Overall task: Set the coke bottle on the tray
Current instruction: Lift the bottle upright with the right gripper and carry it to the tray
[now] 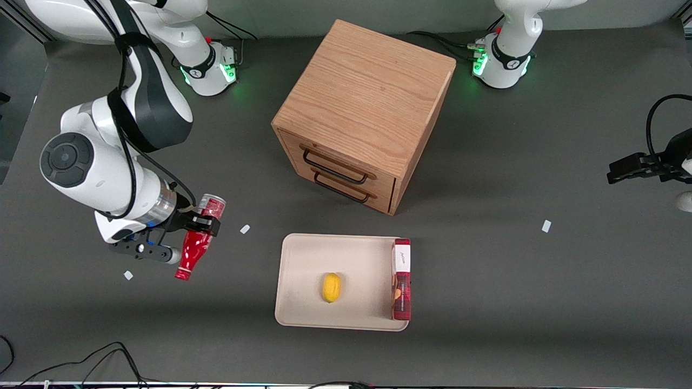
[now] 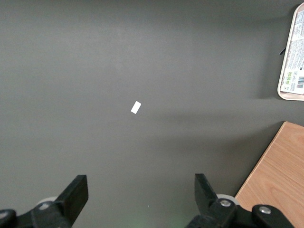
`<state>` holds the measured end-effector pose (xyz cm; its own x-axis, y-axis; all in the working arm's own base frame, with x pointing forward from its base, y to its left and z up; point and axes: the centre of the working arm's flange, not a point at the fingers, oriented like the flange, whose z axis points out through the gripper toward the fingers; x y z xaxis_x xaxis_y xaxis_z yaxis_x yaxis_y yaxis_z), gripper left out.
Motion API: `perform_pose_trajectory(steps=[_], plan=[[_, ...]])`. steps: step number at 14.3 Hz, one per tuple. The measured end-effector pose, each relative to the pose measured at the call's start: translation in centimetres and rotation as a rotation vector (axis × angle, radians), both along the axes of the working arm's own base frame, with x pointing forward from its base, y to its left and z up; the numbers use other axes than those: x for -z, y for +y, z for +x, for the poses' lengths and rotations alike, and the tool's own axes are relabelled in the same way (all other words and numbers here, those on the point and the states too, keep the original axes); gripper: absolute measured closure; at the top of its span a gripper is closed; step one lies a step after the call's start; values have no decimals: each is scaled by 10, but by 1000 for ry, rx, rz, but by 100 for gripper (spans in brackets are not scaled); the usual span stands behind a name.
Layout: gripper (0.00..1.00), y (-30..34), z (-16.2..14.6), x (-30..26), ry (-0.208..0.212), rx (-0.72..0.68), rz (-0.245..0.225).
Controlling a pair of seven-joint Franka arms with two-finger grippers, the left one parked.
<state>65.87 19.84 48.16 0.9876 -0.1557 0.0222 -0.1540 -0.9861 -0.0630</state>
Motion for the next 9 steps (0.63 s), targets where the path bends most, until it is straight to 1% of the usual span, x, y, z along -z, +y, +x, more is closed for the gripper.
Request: perform_pose_trajectory(steps=[2,3,6,9], plan=[[46,29,13,7,-19,-113,22],[46,50,18,19,-23,-161,28],[46,105,34,66,-50,-248,47],[46,110,55,127,-75,-295,65]])
